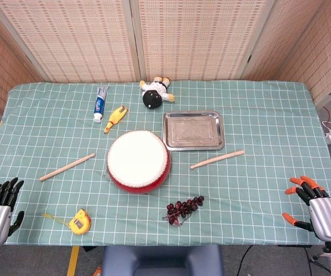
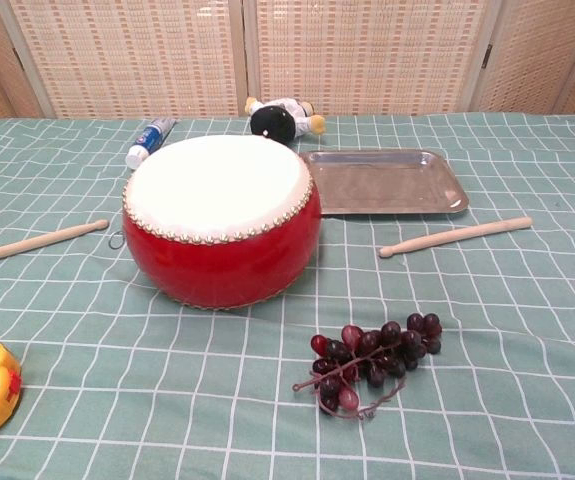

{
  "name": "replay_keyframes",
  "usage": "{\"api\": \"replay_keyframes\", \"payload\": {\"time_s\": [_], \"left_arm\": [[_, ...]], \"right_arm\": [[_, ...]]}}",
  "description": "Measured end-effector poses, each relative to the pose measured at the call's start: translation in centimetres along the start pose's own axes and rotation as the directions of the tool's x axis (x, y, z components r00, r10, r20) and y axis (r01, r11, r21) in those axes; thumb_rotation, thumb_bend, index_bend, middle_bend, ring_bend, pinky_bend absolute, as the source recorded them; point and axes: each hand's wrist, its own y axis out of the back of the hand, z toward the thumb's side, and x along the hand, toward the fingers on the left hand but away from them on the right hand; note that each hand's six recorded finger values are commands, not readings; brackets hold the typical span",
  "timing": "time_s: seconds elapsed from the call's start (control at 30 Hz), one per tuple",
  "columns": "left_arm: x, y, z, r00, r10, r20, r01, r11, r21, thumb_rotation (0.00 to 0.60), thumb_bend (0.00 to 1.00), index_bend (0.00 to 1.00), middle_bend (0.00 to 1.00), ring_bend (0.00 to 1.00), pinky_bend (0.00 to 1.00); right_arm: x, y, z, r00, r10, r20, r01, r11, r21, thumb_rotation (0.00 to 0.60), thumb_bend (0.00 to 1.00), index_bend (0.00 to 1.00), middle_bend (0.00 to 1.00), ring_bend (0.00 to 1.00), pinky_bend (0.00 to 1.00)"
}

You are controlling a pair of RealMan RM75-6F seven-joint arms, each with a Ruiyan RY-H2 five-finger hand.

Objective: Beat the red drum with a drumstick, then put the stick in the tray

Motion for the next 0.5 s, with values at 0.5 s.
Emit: {"api": "replay_keyframes", "payload": {"time_s": [0.5], "left_arm": [[-0.1, -0.1, 0.1, 1.000, -0.006, -0.006, 0.006, 1.000, -0.007, 0.600, 0.37, 0.00, 0.00, 0.00, 0.00]], "right_arm": [[-2.2, -0.3, 0.4, 0.999, 0.036, -0.002, -0.036, 0.999, 0.030, 0.600, 0.11, 0.43, 0.21, 0.18, 0.32]]}}
